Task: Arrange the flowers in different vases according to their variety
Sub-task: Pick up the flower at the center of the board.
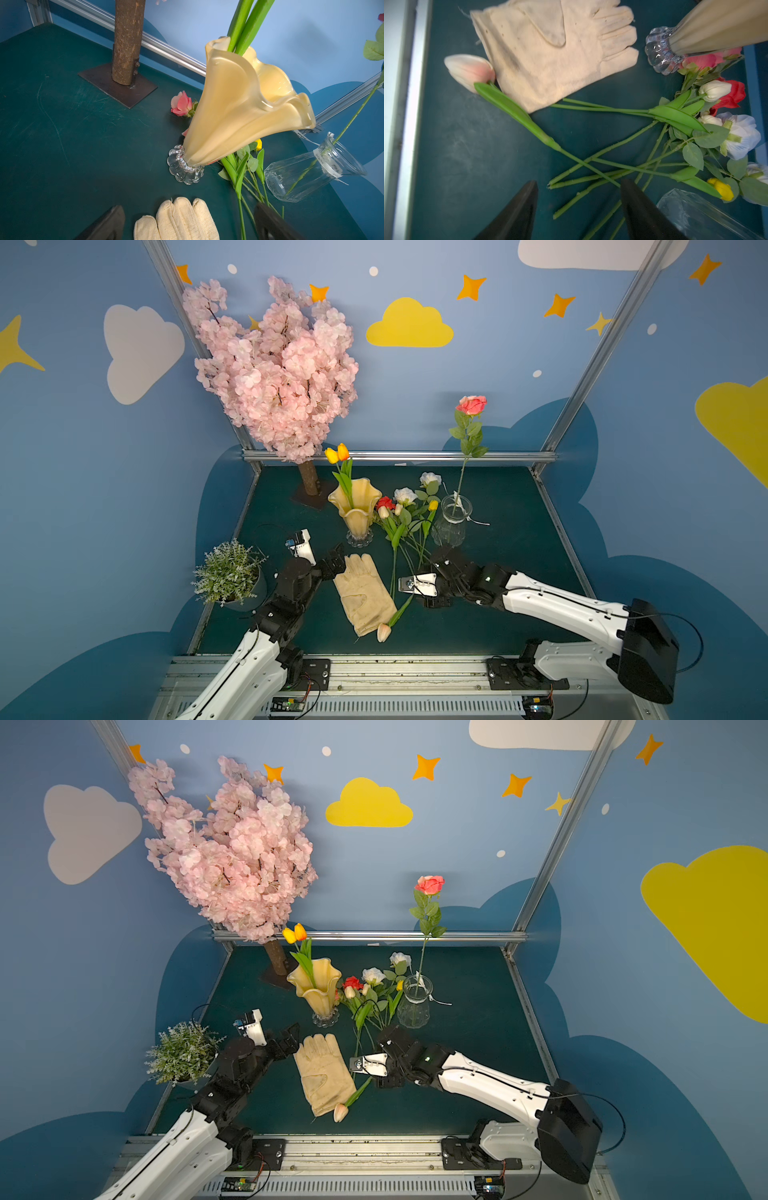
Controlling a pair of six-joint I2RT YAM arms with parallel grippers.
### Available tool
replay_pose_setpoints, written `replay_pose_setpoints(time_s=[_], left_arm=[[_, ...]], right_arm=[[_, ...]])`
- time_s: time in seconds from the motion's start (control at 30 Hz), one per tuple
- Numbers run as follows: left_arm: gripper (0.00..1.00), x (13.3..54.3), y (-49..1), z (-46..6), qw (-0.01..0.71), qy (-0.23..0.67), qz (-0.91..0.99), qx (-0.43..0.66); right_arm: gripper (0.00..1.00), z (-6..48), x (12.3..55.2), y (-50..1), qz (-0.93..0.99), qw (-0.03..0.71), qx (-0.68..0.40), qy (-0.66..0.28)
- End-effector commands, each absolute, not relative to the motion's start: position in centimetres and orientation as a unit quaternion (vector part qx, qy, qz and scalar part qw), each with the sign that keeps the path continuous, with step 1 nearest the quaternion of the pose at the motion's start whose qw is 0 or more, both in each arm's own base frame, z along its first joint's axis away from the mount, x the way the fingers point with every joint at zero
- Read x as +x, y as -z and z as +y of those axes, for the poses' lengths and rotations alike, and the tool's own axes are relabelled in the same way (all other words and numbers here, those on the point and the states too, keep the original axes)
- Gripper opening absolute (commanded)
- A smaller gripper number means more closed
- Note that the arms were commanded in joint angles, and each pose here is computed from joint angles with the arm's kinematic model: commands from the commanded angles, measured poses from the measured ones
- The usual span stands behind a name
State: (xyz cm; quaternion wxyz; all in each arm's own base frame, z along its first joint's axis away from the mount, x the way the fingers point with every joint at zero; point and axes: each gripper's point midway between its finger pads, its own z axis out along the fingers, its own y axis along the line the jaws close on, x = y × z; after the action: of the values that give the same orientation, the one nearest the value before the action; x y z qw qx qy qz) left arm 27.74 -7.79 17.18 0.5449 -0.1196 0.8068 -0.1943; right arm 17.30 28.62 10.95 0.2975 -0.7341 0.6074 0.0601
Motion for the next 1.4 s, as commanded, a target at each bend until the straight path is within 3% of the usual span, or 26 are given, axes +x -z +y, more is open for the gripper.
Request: replay_pose_setpoints(time_s=[0.0,0.13,0.57,0.87,1.2,1.37], left_arm=[[1.0,27.9,-18.5,-7.6,0.562,0.194,0.795,-0.119],[1.0,27.9,-18.6,-7.5,0.564,0.194,0.794,-0.119],[1.0,27.8,-18.8,-7.5,0.567,0.193,0.792,-0.12],[1.0,27.8,-18.7,-7.4,0.567,0.193,0.792,-0.119],[1.0,27.7,-18.9,-7.4,0.568,0.194,0.791,-0.118],[1.0,27.7,-19.0,-7.5,0.569,0.195,0.79,-0.118]], right_arm=[[0.55,27.4,18.2,-9.6,0.591,0.256,-0.765,0.031],[0.46,28.3,18.6,-8.2,0.563,0.236,-0.789,0.071],[0.4,29.9,19.9,-5.0,0.525,0.226,-0.815,0.097],[0.27,30.2,20.6,-3.2,0.526,0.205,-0.82,0.096],[0.27,29.9,21.5,-2.7,0.531,0.197,-0.817,0.106],[0.34,29.9,21.5,-3.1,0.53,0.203,-0.817,0.104]])
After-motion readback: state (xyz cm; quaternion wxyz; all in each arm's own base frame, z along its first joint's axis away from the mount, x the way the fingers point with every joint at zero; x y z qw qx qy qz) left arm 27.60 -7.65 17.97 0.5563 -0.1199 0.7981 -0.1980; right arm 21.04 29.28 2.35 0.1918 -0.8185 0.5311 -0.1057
